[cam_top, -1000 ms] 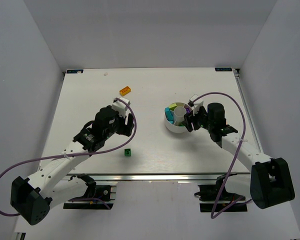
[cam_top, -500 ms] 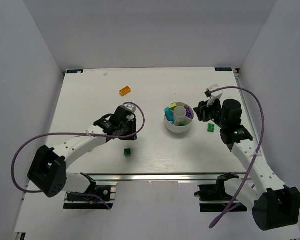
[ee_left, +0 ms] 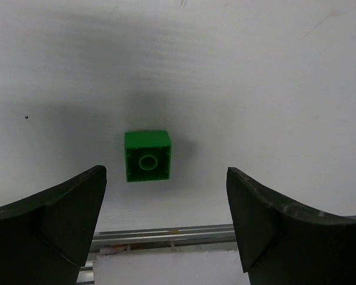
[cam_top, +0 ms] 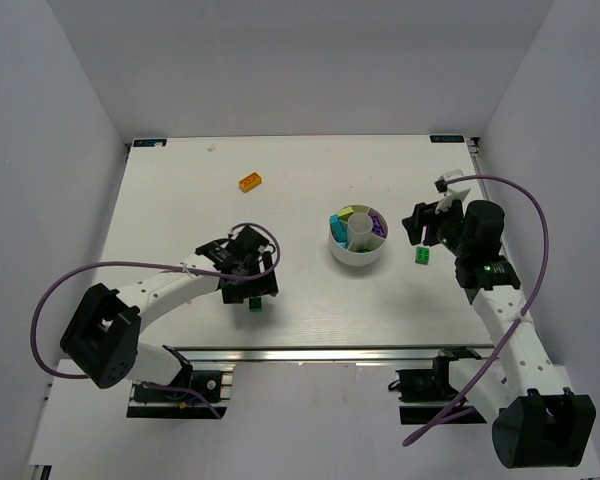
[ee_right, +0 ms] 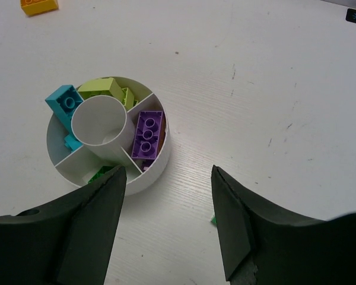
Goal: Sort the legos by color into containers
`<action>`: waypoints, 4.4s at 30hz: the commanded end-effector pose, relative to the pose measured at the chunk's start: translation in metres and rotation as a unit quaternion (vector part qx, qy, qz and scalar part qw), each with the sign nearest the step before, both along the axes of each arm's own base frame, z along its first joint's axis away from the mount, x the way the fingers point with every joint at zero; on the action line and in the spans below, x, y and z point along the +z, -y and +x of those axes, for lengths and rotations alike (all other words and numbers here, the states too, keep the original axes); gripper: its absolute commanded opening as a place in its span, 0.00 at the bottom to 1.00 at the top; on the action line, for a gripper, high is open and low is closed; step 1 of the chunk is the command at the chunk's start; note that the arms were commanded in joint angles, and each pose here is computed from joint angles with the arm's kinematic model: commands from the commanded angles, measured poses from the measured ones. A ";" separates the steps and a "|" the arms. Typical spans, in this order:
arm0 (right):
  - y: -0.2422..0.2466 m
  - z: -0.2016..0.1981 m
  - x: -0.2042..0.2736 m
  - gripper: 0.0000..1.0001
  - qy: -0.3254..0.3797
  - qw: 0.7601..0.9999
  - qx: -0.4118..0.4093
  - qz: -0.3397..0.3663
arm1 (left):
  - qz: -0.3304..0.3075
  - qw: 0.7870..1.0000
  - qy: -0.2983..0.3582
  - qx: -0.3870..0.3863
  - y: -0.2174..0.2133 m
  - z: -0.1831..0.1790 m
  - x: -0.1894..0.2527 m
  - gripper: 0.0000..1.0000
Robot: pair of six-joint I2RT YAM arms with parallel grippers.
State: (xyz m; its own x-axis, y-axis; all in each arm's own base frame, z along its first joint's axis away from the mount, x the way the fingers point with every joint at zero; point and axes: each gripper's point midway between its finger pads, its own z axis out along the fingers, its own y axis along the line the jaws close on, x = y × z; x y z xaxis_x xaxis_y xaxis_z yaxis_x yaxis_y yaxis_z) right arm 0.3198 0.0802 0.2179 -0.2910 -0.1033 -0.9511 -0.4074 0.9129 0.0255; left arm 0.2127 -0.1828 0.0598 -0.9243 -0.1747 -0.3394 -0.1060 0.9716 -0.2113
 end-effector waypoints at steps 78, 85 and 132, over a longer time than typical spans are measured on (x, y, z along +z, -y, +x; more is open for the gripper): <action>0.057 0.006 -0.015 0.61 -0.047 0.999 -0.017 0.007 | -0.091 0.928 0.340 -0.123 0.266 0.089 0.141 0.66; 0.074 0.006 -0.080 0.50 -0.183 0.982 -0.033 -0.030 | -0.183 0.877 0.412 -0.167 0.239 0.059 0.223 0.51; -0.077 -0.005 -0.066 0.00 -0.067 0.949 0.297 -0.077 | 0.163 0.861 0.474 -0.088 -0.046 0.020 0.179 0.98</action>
State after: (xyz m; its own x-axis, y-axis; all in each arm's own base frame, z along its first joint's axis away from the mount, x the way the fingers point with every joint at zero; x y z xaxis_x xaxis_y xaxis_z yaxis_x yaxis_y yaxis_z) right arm 0.3166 0.1399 0.1579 -0.3112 -0.4262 -0.8494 -0.8151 0.5792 0.0080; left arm 0.2318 -0.1448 0.2373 -0.2157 0.1940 -0.9570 0.1498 0.9750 0.1639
